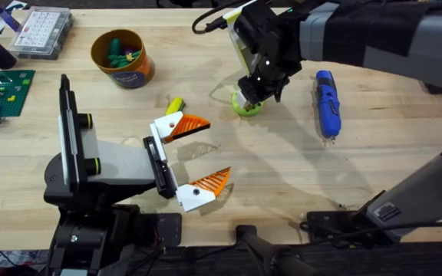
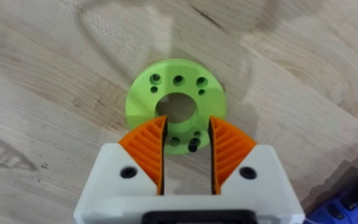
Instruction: Pick up the gripper from the table and insert it into the empty holder that is missing its gripper. Then pick up a screw, insert it into the mounting hole, and use the screwdriver to tighten it. Finally, clean up the table by picking up the vegetable and placing it into the bucket.
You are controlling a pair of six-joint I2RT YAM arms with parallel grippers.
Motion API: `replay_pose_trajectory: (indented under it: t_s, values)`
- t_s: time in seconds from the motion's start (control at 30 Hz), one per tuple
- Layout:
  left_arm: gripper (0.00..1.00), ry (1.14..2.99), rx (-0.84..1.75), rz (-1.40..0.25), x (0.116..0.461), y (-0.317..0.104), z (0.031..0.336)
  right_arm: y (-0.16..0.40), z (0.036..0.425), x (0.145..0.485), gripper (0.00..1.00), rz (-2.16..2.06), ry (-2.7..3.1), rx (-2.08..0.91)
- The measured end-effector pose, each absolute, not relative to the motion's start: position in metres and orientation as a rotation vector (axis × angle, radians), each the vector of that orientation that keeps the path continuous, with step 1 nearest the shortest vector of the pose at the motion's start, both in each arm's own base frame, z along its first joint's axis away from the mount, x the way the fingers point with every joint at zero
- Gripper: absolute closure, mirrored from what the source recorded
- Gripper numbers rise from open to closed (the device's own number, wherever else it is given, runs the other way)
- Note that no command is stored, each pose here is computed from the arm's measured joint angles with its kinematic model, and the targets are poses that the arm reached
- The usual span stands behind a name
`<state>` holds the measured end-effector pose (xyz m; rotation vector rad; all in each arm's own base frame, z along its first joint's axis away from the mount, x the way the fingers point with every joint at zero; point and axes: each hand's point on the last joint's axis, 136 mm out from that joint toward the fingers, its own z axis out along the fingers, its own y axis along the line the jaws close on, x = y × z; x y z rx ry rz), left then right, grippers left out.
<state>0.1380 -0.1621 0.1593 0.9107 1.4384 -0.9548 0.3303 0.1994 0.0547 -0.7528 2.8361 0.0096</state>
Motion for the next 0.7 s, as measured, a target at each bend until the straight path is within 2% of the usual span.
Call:
replay_pose_trajectory:
  t_s: [0.7]
  values:
    - [0.015, 1.438, 0.91, -0.955, 0.138, -0.162, 0.159, 0.192, 0.065, 0.318, 0.632, -0.022, 2.902, -0.773]
